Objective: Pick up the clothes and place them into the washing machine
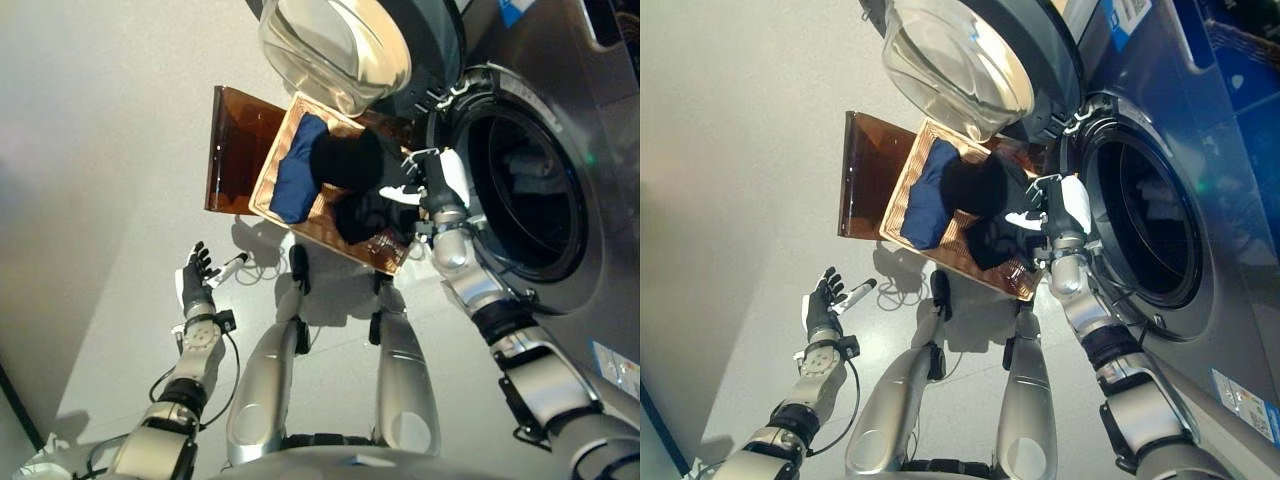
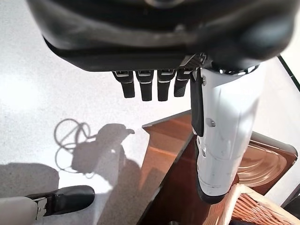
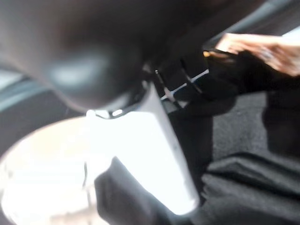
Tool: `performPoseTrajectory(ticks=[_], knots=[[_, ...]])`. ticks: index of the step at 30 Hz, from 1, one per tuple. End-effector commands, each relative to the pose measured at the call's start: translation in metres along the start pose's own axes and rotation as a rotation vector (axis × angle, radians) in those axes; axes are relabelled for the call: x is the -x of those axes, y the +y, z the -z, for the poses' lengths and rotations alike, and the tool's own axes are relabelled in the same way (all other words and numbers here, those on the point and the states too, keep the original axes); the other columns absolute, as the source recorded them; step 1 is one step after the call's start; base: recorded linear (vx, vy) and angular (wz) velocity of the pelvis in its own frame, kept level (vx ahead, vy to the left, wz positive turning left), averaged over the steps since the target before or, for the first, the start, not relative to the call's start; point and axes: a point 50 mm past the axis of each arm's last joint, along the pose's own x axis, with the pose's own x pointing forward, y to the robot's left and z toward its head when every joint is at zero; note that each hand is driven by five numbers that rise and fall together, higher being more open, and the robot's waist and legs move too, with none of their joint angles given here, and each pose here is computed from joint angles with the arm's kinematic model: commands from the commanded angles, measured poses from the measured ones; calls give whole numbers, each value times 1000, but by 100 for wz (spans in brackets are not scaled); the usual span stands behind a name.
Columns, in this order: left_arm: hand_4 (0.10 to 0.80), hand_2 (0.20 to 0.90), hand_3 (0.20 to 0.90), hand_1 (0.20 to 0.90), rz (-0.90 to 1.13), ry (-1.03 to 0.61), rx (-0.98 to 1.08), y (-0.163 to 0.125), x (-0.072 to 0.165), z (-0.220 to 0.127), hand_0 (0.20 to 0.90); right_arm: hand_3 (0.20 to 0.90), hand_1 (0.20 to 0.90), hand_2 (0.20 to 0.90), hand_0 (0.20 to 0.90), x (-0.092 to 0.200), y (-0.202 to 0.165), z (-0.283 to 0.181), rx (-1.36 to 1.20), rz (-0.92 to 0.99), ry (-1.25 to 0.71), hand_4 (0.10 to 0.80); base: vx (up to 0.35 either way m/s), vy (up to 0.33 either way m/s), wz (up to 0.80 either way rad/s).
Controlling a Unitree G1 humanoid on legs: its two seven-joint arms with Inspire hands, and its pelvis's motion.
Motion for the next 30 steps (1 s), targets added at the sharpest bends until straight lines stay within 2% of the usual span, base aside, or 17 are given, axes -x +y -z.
performPoseTrajectory(ticks=[1, 2, 3, 6, 7, 8, 10, 16, 20, 30], knots=[[800, 900, 900, 900, -78, 55, -39, 24, 6, 21, 900, 200, 200, 200, 200, 7, 9, -24, -334, 7, -114, 300, 0, 0, 0], [800, 900, 900, 900, -78, 55, -39, 24, 6, 21, 900, 200, 200, 200, 200, 7, 9, -24, -334, 7, -114, 300, 0, 0, 0], [800, 900, 900, 900, -71, 59, -35, 22, 7, 22, 900, 200, 200, 200, 200, 13, 16, -19, -462, -1, -77, 300, 9, 11, -5], [800, 900, 900, 900, -68, 61, -36, 22, 7, 22, 900, 200, 200, 200, 200, 16, 19, -16, -521, -3, -54, 300, 5, 4, -3], [800, 900, 900, 900, -68, 70, -32, 22, 8, 24, 900, 200, 200, 200, 200, 23, 26, -12, -667, -19, -21, 300, 0, 0, 0], [800, 900, 900, 900, -68, 70, -32, 22, 8, 24, 900, 200, 200, 200, 200, 23, 26, -12, -667, -19, -21, 300, 0, 0, 0], [800, 900, 900, 900, -67, 81, -29, 21, 9, 27, 900, 200, 200, 200, 200, 28, 31, -9, -823, -19, 7, 300, 0, 0, 0], [800, 900, 900, 900, -60, 89, -15, 19, 11, 29, 900, 200, 200, 200, 200, 36, 37, -4, -1034, -12, 51, 300, -2, 10, -5], [800, 900, 900, 900, -65, 105, -16, 18, 11, 31, 900, 200, 200, 200, 200, 42, 40, 4, -1231, 55, 101, 300, -2, 2, -1], [800, 900, 900, 900, -76, 121, 4, 18, 13, 35, 900, 200, 200, 200, 200, 43, 29, 24, -1415, 243, 156, 300, 0, 1, 0]])
